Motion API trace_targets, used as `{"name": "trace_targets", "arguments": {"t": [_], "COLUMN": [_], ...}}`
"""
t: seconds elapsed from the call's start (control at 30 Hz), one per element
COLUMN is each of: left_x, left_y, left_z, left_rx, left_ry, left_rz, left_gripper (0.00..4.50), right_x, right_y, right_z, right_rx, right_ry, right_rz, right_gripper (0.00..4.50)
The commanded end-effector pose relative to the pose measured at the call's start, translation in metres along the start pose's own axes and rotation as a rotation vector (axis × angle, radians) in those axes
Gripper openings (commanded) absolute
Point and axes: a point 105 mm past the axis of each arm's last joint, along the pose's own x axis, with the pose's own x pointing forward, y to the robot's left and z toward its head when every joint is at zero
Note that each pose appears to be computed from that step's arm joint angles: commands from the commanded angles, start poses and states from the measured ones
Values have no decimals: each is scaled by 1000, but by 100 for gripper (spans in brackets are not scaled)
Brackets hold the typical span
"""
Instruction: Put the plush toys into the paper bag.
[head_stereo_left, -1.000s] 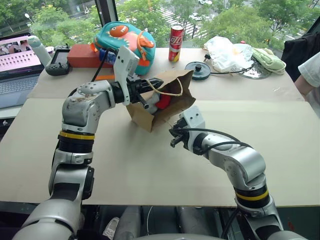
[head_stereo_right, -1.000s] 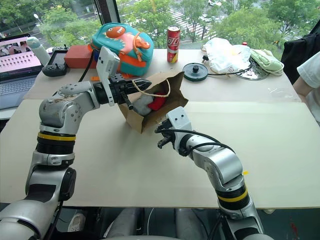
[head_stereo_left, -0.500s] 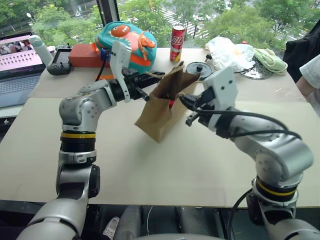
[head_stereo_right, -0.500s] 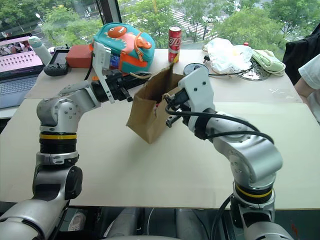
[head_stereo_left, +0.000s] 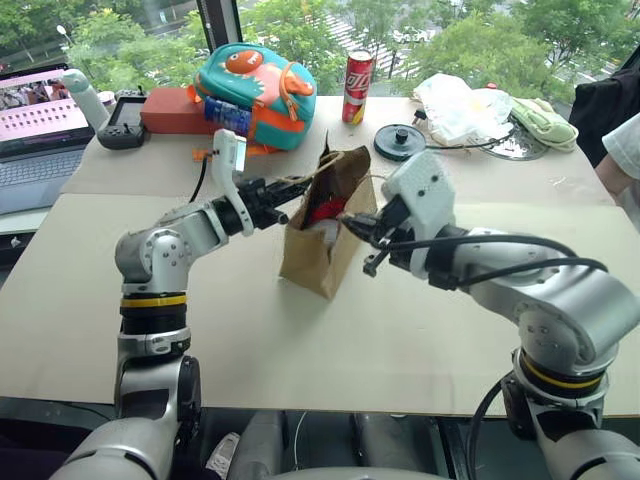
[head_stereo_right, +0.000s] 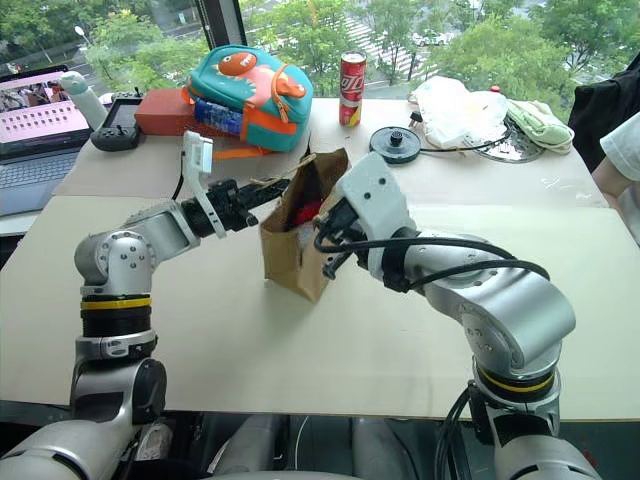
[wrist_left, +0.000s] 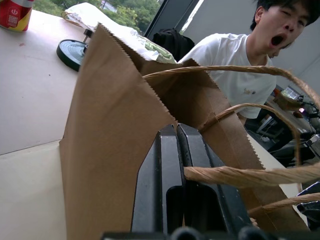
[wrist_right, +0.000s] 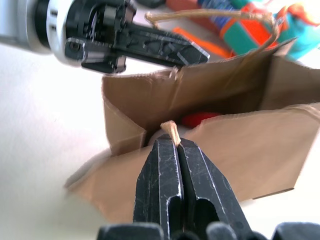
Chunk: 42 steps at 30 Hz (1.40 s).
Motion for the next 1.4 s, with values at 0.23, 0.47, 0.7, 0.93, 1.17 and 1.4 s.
{"name": "trace_targets", "arguments": {"t": [0.23,0.47,0.7,0.93,1.17,1.4], "left_x": [-5,-15,-32,-55,-88,-89], "left_y": [-19,-46,-46,-30,-24,-14], "left_z": [13,38,50,57,12,-5], "left_rx": [10,-10,11,9,128,184], "left_ry": [-33,-70,-52,-63,130,156], "left_rz": [-102,-255,-267,-198,-158,-132], "left_gripper": [60,297,363,363,366,366], "right_x": [8,-7,-34,-71,-103,-92], "right_y": [-6,-25,-34,-41,-19,21], "right_z": [10,31,63,66,54,19], "right_rx": [38,46,6,-18,20,58], "right_ry": [-52,-156,-321,-371,-380,-212], "right_rz": [-67,-102,-93,-53,126,315], "right_gripper": [219,448,450,450,400,176]}}
